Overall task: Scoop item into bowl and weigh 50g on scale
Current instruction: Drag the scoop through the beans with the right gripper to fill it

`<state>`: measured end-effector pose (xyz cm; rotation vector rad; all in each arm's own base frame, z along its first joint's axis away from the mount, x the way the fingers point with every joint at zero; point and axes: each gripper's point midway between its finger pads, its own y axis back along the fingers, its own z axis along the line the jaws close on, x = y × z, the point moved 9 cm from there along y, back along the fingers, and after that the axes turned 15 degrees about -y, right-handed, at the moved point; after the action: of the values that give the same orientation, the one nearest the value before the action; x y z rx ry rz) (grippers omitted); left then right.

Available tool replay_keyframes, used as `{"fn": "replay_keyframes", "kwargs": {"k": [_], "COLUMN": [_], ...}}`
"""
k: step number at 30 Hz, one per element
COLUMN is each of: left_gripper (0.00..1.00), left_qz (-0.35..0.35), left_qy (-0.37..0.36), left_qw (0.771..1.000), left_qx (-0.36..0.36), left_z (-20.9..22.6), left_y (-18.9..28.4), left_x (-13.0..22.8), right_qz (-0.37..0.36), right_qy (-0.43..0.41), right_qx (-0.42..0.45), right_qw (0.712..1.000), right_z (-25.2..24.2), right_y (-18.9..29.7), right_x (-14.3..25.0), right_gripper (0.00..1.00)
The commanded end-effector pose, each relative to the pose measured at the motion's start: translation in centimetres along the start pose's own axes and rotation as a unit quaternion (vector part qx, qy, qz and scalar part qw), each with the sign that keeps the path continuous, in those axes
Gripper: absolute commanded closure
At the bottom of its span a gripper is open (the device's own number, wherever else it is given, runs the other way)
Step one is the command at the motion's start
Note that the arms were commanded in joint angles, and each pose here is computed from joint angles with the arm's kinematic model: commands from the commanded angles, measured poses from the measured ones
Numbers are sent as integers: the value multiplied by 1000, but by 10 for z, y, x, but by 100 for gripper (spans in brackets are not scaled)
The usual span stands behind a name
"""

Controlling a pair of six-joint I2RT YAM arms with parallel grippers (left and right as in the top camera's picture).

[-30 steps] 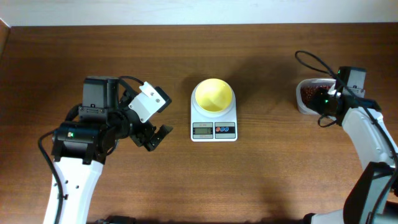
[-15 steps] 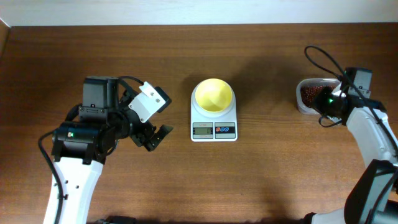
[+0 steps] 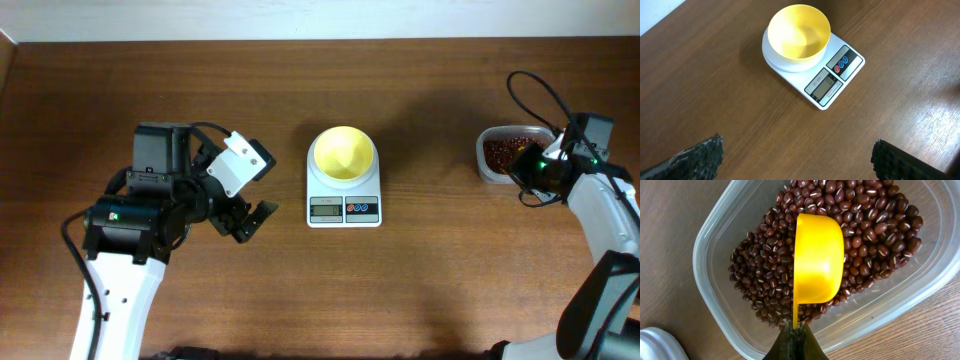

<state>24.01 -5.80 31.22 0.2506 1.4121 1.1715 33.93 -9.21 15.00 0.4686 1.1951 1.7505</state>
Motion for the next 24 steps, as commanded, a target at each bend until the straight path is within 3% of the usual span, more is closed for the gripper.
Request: {"fn": "replay_keyframes", "kwargs": {"k": [1,8,14,24], "left_gripper": [1,1,1,1], "left_qz": [-4,-4,-4,-4], "left_qy": [-10,-10,-10,-10], "left_qw": [1000,1000,1000,1000], "left_qx": [-7,-7,-7,-7], "left_z": [2,2,2,2], "left_y": [4,4,4,4], "left_x": [-3,-3,-3,-3], "right_qz": [44,10,51,4], "right_qy": [-23,-27,-53,-57], "right_qx": [24,4,-27,-27], "right_qw": [998,1000,997,998], "right_z": [-14,-6,0,-1], "right_y": [-12,-12,-8,4], "right_x": [10,-1,6,-17], "right_gripper": [96,96,96,96]}}
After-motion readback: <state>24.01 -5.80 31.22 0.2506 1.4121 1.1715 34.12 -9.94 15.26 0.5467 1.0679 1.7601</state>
